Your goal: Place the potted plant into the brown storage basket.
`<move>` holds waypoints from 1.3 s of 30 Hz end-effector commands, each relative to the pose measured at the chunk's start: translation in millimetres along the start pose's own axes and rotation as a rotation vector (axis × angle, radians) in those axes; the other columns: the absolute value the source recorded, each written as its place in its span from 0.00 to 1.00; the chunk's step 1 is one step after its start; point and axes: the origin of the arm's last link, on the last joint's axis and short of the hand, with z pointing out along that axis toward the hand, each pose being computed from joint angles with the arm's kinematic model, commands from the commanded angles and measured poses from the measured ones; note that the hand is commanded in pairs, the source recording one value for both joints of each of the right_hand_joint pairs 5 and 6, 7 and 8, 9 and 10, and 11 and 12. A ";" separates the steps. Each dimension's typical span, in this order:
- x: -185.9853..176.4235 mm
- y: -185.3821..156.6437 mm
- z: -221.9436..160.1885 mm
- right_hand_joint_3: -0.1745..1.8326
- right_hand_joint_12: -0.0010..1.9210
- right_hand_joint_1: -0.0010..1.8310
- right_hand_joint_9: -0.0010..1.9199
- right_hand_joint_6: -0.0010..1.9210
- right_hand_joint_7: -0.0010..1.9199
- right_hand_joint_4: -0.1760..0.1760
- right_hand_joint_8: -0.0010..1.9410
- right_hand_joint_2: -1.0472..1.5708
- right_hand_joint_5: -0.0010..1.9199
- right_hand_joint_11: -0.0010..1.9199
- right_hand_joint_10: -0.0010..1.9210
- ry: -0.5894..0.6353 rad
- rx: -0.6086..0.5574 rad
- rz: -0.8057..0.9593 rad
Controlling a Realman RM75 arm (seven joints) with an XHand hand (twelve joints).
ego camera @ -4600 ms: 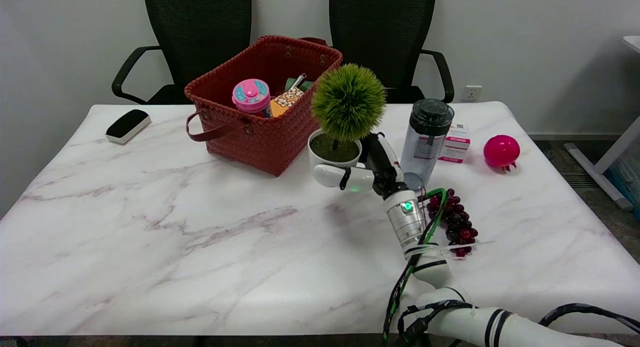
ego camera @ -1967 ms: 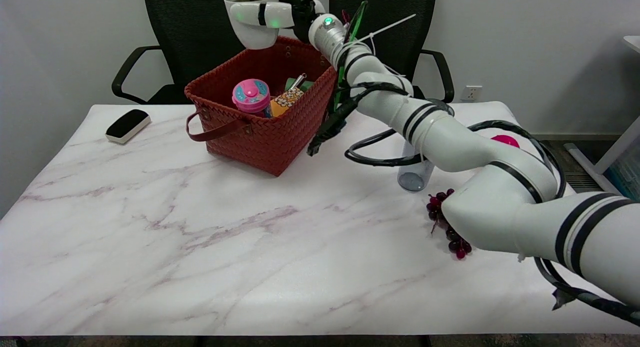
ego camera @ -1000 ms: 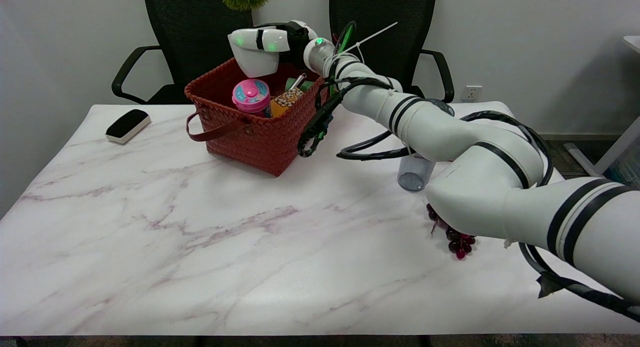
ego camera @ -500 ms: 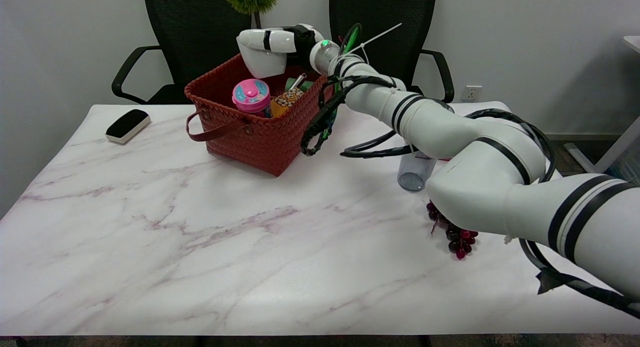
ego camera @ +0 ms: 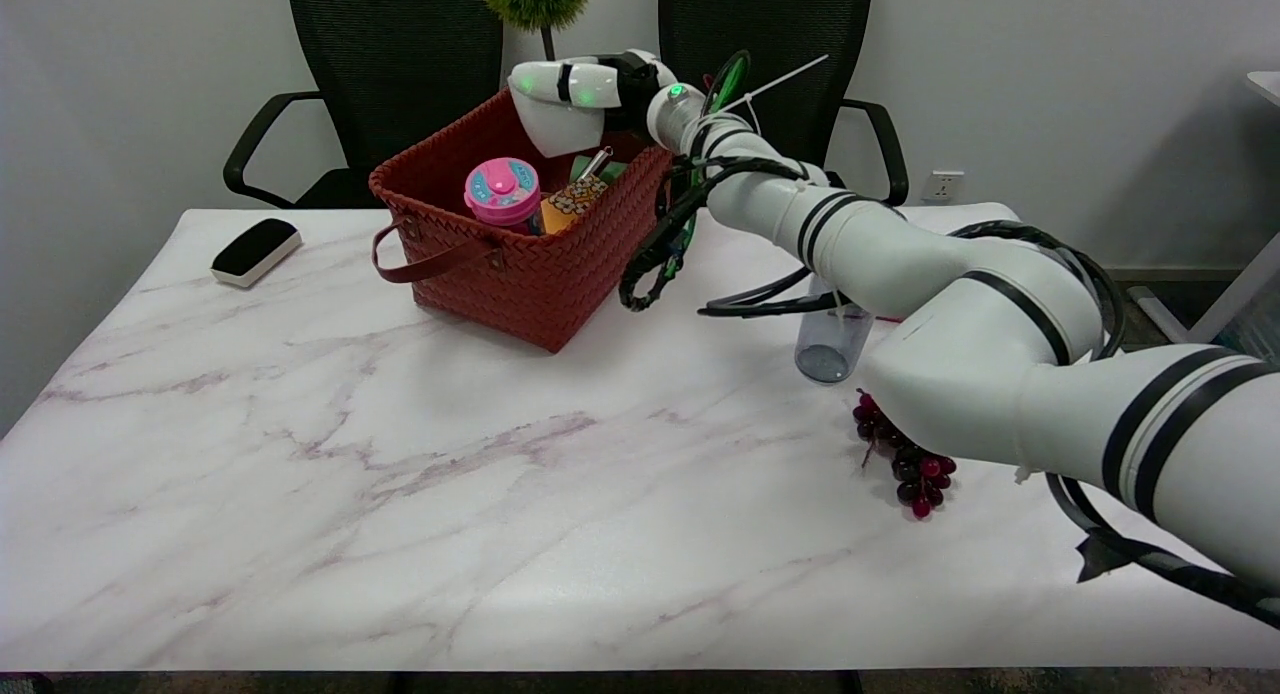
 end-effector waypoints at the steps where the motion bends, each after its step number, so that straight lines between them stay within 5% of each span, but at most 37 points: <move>1: 14.4 30.8 -4.5 0.36 0.52 0.65 0.62 0.49 0.62 0.50 0.61 0.89 0.49 0.52 0.62 0.034 -0.048 -0.070; 15: 14.4 34.1 -5.4 0.38 0.49 0.64 0.59 0.50 0.62 0.50 0.61 0.87 0.50 0.49 0.59 0.034 -0.050 -0.057; 22: 12.2 29.1 -5.0 0.49 0.26 0.66 0.32 0.47 0.56 0.50 0.56 0.72 0.47 0.26 0.32 0.028 -0.034 -0.049; 24: 12.3 28.5 -5.0 0.51 0.22 0.66 0.22 0.46 0.52 0.50 0.51 0.68 0.46 0.22 0.22 0.028 -0.031 -0.048; 28: 11.0 24.1 -4.7 0.52 0.19 0.66 0.18 0.45 0.39 0.50 0.39 0.64 0.45 0.19 0.18 0.026 -0.017 -0.045; 30: 9.1 20.1 -4.5 0.53 0.18 0.66 0.17 0.44 0.21 0.50 0.21 0.62 0.45 0.18 0.17 0.021 -0.005 -0.044; 39: 2.6 4.5 -5.1 0.52 0.17 0.66 0.16 0.41 0.17 0.50 0.17 0.57 0.42 0.17 0.16 -0.005 0.043 -0.048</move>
